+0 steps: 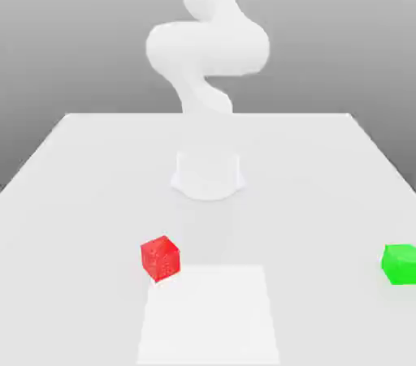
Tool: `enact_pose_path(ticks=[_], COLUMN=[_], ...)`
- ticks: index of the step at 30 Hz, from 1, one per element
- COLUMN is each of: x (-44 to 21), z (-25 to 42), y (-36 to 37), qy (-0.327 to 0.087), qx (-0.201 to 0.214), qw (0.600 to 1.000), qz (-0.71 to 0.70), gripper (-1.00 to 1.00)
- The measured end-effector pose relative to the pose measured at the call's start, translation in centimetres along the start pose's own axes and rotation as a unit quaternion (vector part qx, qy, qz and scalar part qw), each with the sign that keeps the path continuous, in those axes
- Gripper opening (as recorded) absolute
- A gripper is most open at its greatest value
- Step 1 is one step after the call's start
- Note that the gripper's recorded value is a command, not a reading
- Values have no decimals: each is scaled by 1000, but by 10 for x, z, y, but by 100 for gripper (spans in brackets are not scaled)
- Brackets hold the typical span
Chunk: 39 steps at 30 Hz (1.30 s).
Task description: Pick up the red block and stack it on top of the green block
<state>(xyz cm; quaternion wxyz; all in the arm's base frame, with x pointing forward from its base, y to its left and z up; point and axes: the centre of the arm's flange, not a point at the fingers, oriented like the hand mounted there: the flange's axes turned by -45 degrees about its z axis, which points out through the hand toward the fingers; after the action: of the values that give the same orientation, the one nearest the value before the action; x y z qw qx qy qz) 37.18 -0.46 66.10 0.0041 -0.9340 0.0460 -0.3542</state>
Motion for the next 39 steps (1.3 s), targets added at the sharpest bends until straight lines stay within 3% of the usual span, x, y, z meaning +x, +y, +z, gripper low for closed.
enact_pose_path(ticks=[9,18,24,25,39], x=[-119,-327,-377,-380,-345], z=[192,308,346,349,312], y=[49,100,105,105,103], qy=[-155,-301,-312,-312,-311], qx=[-71,-161,-168,-168,-168], qw=[969,861,850,849,850], qz=[178,377,391,391,392], gripper=[0,0,0,-100,-100])
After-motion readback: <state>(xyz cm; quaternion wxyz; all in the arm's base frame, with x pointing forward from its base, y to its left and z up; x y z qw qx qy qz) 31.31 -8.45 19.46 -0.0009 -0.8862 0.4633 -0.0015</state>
